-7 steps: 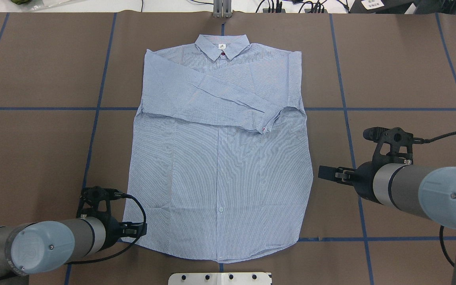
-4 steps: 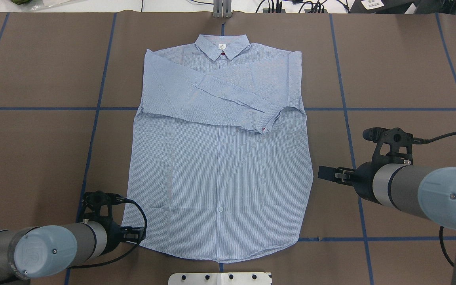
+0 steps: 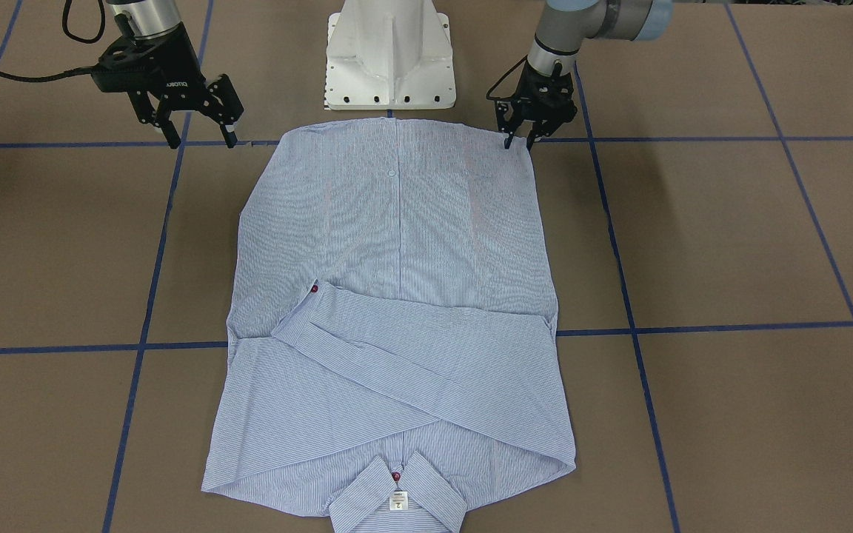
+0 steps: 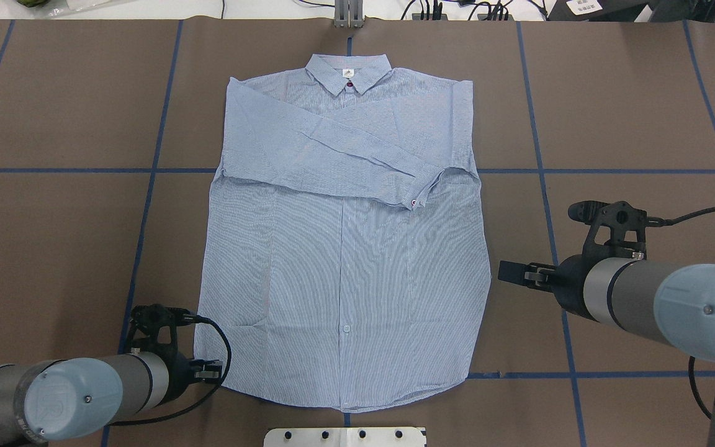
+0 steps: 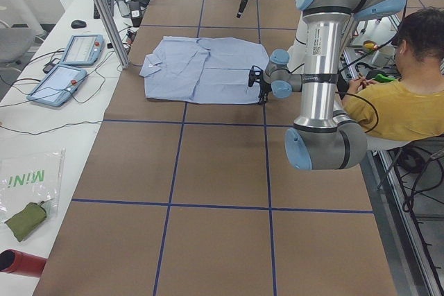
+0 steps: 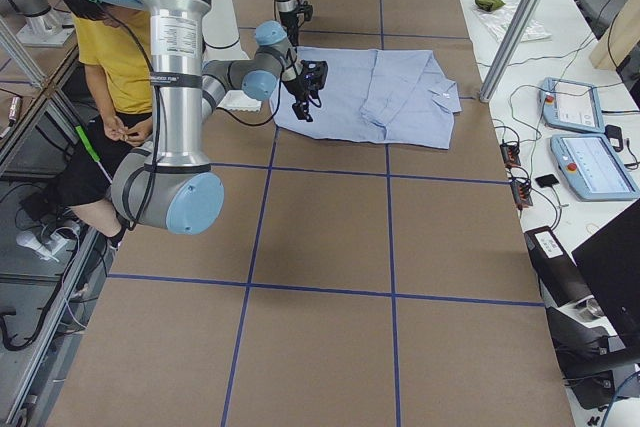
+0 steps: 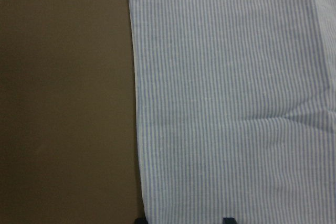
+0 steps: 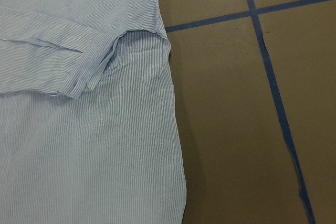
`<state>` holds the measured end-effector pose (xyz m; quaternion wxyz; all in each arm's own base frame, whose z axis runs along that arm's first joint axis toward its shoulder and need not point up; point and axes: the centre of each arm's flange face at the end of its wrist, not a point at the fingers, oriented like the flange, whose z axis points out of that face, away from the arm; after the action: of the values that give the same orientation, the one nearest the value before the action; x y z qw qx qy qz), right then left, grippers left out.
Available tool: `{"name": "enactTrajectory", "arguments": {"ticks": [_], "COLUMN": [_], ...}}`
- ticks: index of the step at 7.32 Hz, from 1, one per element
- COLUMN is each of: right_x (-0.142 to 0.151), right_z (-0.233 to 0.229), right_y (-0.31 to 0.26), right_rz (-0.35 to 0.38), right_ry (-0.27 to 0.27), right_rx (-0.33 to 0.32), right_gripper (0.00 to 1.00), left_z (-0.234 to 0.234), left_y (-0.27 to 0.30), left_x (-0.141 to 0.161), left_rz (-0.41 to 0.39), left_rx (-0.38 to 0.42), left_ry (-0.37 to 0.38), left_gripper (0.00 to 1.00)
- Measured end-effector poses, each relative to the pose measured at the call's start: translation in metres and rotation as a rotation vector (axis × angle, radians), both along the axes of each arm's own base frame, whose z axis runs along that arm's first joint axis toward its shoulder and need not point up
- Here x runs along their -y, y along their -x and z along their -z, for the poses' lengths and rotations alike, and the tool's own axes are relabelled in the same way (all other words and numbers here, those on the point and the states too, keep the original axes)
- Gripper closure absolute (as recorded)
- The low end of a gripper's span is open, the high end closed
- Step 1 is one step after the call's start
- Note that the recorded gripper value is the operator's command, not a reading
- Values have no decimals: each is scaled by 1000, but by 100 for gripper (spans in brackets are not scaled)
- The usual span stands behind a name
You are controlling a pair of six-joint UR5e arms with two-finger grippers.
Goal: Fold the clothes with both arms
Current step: 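Grasp the hem corners nearest the robot with both grippers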
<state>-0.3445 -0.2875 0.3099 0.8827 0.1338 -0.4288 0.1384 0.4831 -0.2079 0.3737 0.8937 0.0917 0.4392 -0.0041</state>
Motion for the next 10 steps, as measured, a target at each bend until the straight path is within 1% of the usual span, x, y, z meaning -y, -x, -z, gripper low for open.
{"name": "enactTrajectory", "arguments": {"ticks": [4,5,7,8,9,10], "right_x": [-1,-3,-12,-18,-26,-38], "right_z": [1,0,-15,-24,-30,-35], "right_y": [1,0,-9,-10,-4,9], "right_rz": [2,3,-6,-26,-62,-105], "right_ry": [-2,-3,7,26,48,66], "right_rx": [5,18,77,94,104,115], "right_gripper": [0,0,2,2,4,11], "left_z": [11,18,27,28,29,30], "left_y": [5,8,8,8,8,8], "left_x": [1,0,0,0,-1,1], "left_rz": [7,7,10,16,29,47], "left_rx": [-23,-39,-60,-65,-70,-74], "left_ry": [4,2,1,8,14,8], "left_gripper": [100,100,100,100,100,100]}}
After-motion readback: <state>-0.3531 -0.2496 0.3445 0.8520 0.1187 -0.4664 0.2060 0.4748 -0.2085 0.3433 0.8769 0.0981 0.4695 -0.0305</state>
